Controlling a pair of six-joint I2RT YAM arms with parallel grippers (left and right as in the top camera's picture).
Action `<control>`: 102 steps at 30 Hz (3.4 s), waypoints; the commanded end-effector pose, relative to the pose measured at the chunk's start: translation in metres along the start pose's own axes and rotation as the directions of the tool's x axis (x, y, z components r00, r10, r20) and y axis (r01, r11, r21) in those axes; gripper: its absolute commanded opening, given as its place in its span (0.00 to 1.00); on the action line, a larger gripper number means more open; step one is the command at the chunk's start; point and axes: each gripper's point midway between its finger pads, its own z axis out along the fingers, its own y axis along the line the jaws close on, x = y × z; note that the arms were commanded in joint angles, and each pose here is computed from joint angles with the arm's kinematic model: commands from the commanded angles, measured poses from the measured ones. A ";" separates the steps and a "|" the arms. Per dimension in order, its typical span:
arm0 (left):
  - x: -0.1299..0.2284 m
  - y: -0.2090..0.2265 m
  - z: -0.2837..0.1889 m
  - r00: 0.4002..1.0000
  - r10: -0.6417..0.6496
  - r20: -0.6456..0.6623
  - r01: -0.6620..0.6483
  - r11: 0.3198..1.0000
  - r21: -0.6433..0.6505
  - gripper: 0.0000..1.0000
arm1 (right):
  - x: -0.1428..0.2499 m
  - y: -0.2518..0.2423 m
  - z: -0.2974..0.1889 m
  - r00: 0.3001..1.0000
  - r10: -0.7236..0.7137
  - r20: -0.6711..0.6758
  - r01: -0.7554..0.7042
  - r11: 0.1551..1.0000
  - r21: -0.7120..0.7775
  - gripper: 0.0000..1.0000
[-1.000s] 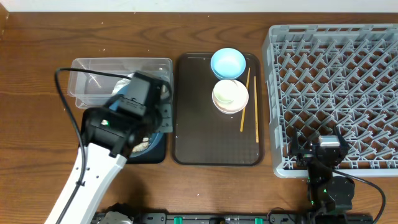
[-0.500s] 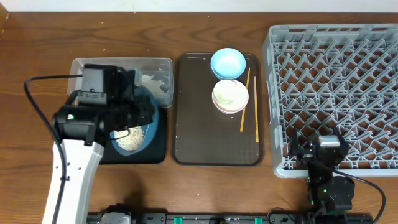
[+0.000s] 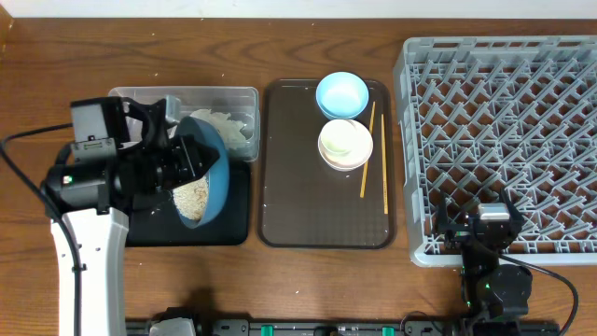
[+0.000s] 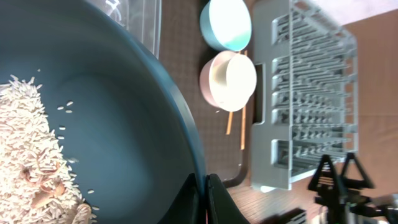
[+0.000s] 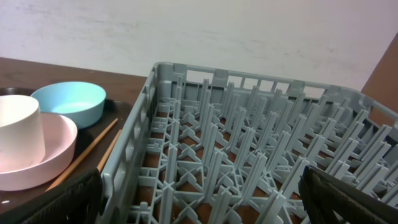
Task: Sort waste into correct bins and load items into the dishwasher rack
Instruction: 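Tilt the blue bowl with the left gripper to pour rice onto the black tray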
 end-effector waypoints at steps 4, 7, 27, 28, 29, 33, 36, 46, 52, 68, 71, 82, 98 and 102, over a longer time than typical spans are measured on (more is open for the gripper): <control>-0.010 -0.019 -0.017 0.998 0.043 0.045 -0.049 0.988 0.147 0.06 | 0.002 -0.003 0.000 1.000 -0.003 -0.006 0.003 1.000 0.013 0.99; -0.013 -0.019 -0.021 0.998 0.035 0.059 -0.045 0.984 0.171 0.06 | 0.002 -0.003 0.000 1.000 -0.003 -0.006 0.003 1.000 0.014 0.99; -0.018 -0.006 -0.036 0.994 -0.029 0.109 -0.004 0.957 0.289 0.06 | 0.002 -0.003 0.000 1.000 -0.003 -0.006 0.003 1.000 0.014 0.99; -0.019 -0.007 -0.039 0.993 -0.034 0.116 -0.004 0.951 0.310 0.06 | 0.002 -0.003 0.000 1.000 -0.003 -0.006 0.003 1.000 0.013 0.99; -0.020 -0.007 -0.041 0.992 -0.040 0.123 -0.002 0.946 0.323 0.06 | 0.002 -0.003 0.000 1.000 -0.003 -0.005 0.003 1.000 0.013 0.99; -0.025 -0.003 -0.050 0.986 -0.072 0.150 0.016 0.938 0.347 0.06 | 0.002 -0.003 0.000 1.000 -0.003 -0.006 0.003 1.000 0.013 0.99; -0.027 -0.003 -0.055 0.983 -0.087 0.162 0.022 0.930 0.368 0.06 | 0.002 -0.003 0.000 1.000 -0.003 -0.006 0.003 1.000 0.014 0.99; -0.031 0.002 -0.054 0.981 -0.135 0.136 0.068 0.909 0.412 0.06 | 0.002 -0.003 0.000 1.000 -0.003 -0.006 0.003 1.000 0.013 0.99; -0.033 -0.005 -0.053 0.984 -0.133 0.117 0.055 0.855 0.515 0.06 | 0.002 -0.003 0.000 1.000 -0.003 -0.006 0.003 1.000 0.014 0.99; -0.040 0.026 -0.072 0.941 -0.307 0.145 0.156 0.770 0.618 0.06 | 0.002 -0.003 0.000 1.000 -0.003 -0.006 0.003 1.000 0.013 0.99; -0.037 0.034 -0.069 0.932 -0.336 0.138 0.184 0.763 0.620 0.06 | 0.002 -0.003 0.000 1.000 -0.003 -0.006 0.003 1.000 0.014 0.99; -0.036 0.050 -0.069 0.894 -0.434 0.106 0.279 0.727 0.627 0.06 | 0.002 -0.003 0.000 1.000 -0.003 -0.006 0.003 1.000 0.013 0.99; -0.041 0.048 -0.067 0.901 -0.424 0.095 0.276 0.727 0.629 0.06 | 0.002 -0.003 0.000 1.000 -0.003 -0.006 0.003 1.000 0.014 0.99; -0.041 0.046 -0.065 0.909 -0.406 0.096 0.261 0.733 0.628 0.06 | 0.002 -0.003 0.000 1.000 -0.003 -0.006 0.003 1.000 0.013 0.99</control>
